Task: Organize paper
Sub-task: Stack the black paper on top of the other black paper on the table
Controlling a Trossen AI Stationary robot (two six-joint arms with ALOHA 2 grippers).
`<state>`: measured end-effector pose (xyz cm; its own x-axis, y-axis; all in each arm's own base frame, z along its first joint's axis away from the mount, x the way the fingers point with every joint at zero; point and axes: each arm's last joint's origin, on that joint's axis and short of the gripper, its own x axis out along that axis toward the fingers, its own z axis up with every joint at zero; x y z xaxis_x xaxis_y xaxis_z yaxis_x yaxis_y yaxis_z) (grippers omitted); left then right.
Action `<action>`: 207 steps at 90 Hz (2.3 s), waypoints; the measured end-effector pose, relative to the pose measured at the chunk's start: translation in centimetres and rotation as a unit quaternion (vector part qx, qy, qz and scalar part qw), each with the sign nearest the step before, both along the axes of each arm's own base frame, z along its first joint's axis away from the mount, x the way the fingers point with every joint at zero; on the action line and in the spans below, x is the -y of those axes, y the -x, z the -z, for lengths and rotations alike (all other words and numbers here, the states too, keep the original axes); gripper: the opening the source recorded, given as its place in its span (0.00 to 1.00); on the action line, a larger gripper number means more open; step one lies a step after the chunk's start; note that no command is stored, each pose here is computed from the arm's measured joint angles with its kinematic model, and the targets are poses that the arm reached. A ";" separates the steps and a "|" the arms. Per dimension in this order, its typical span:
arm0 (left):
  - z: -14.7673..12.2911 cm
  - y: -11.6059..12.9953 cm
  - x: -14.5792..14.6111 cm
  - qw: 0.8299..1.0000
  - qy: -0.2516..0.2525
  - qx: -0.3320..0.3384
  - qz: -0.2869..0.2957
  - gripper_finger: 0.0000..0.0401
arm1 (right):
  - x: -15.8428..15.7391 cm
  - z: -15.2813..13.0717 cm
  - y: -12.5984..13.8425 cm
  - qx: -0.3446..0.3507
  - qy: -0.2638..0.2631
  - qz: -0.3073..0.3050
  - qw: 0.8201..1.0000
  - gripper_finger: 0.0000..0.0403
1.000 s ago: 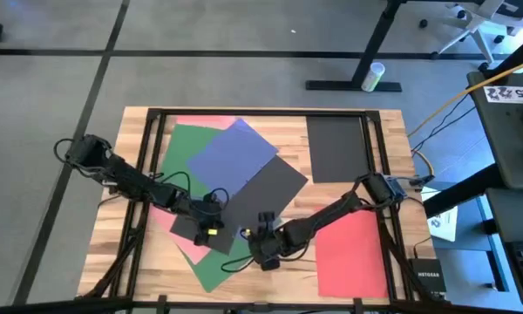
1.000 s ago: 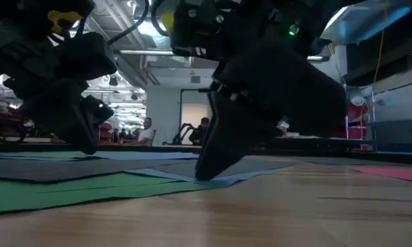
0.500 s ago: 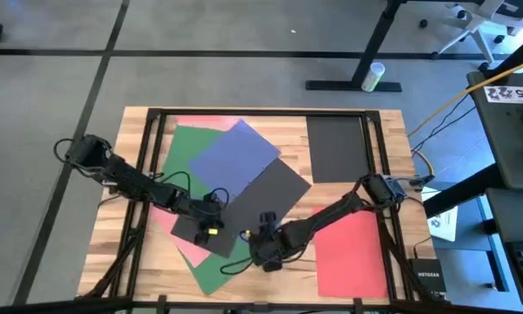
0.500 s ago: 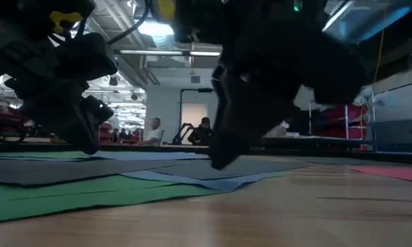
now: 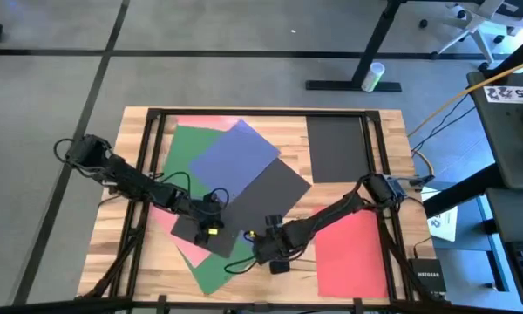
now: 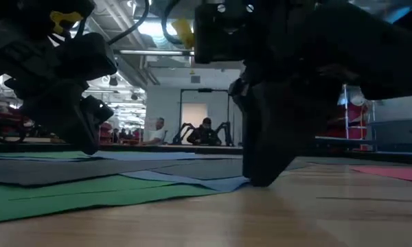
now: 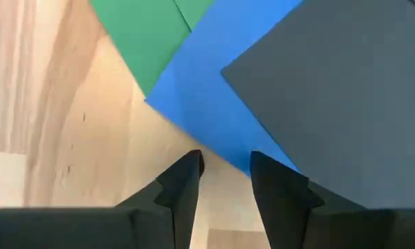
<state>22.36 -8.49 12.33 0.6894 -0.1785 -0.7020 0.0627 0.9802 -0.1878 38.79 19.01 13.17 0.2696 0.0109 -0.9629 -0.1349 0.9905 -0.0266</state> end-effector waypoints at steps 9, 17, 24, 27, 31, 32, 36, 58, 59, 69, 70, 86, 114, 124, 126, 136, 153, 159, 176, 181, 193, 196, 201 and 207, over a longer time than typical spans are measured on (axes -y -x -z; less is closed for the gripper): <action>0.0 0.0 0.0 1.000 0.000 0.000 0.000 0.00 | 0.4 0.2 -0.3 0.011 -0.006 0.006 1.000 0.30; 0.0 0.0 0.0 1.000 0.000 0.000 0.000 0.00 | 1.1 0.3 -0.8 0.024 -0.015 0.014 1.000 0.30; 0.0 0.0 0.0 1.000 0.000 0.000 0.000 0.00 | 1.6 0.3 -1.4 0.036 -0.021 0.021 0.999 0.30; 0.0 0.0 0.0 1.000 0.000 0.000 0.000 0.00 | 1.9 0.3 -1.6 0.042 -0.024 0.024 0.999 0.30; 0.0 0.0 0.0 1.000 0.000 0.000 0.000 0.00 | 2.1 0.3 -1.9 0.051 -0.030 0.026 0.998 0.30; 0.0 0.0 0.0 1.000 0.000 0.000 0.000 0.00 | 2.2 0.3 -2.0 0.054 -0.031 0.027 0.998 0.30; 0.0 0.0 0.0 1.000 0.000 0.000 0.000 0.00 | 2.3 0.3 -2.3 0.064 -0.033 0.024 0.997 0.30; 0.0 0.0 0.0 1.000 0.000 0.000 0.000 0.00 | 2.0 -0.2 -3.1 0.095 -0.039 0.007 0.995 0.30; 0.0 0.0 0.0 1.000 0.000 0.000 0.000 0.00 | 2.0 -0.3 -3.1 0.095 -0.041 0.006 0.995 0.30; 0.0 0.0 0.0 1.000 -0.001 0.000 0.001 0.00 | 1.8 -0.9 -3.5 0.106 -0.056 0.002 0.993 0.30; 0.0 0.0 0.0 1.000 -0.001 0.000 0.001 0.00 | 1.8 -0.9 -3.5 0.106 -0.056 0.002 0.993 0.30; 0.0 0.0 0.0 1.000 -0.002 0.000 0.002 0.00 | 1.7 -1.4 -3.8 0.119 -0.046 -0.001 0.992 0.30; 1.4 -0.3 0.0 1.000 -0.013 -0.024 -0.001 0.00 | 1.2 -1.5 -3.6 0.142 0.021 -0.033 0.989 0.30; 2.0 -0.7 0.2 1.000 -0.009 -0.019 -0.005 0.00 | 1.1 -1.2 -3.8 0.148 0.029 -0.051 0.987 0.30; 2.1 -0.7 0.2 1.000 -0.008 -0.016 -0.005 0.00 | 1.1 -1.1 -3.8 0.148 0.031 -0.058 0.987 0.30; 2.2 -1.1 0.4 1.000 -0.008 -0.003 0.001 0.00 | 0.9 0.2 -4.2 0.146 0.029 -0.069 0.986 0.30; 2.3 -1.0 0.3 1.000 -0.009 -0.010 0.002 0.00 | 0.6 0.8 -4.0 0.132 0.022 -0.072 0.988 0.30; 2.4 -1.0 0.3 1.000 -0.010 -0.011 0.002 0.00 | 0.5 0.9 -4.0 0.132 0.023 -0.072 0.988 0.30; 2.4 -1.0 0.3 1.000 -0.010 -0.013 0.002 0.00 | 0.6 1.0 -3.7 0.128 0.058 -0.051 0.989 0.30; 2.4 -0.9 0.3 1.000 -0.011 -0.014 0.002 0.00 | 0.7 1.0 -3.7 0.131 0.076 -0.042 0.988 0.30; 2.5 -0.9 0.4 1.000 -0.009 -0.019 0.005 0.00 | 0.9 1.1 -3.7 0.139 0.110 -0.027 0.984 0.30; 2.5 -0.9 0.4 1.000 -0.008 -0.019 0.005 0.00 | 0.9 1.1 -3.7 0.140 0.114 -0.026 0.983 0.30; 2.5 -0.9 0.4 1.000 -0.008 -0.019 0.006 0.00 | 0.9 1.1 -3.7 0.142 0.116 -0.024 0.983 0.30; 2.5 -0.9 0.3 1.000 -0.008 -0.019 0.006 0.00 | 0.9 1.1 -3.7 0.144 0.116 -0.024 0.982 0.30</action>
<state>23.21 -8.84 9.82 0.6594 -0.1744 -0.7312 0.0670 0.9825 -0.1740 42.51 18.09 12.06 0.5355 -0.1812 -0.8249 -0.1344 0.9460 -0.2951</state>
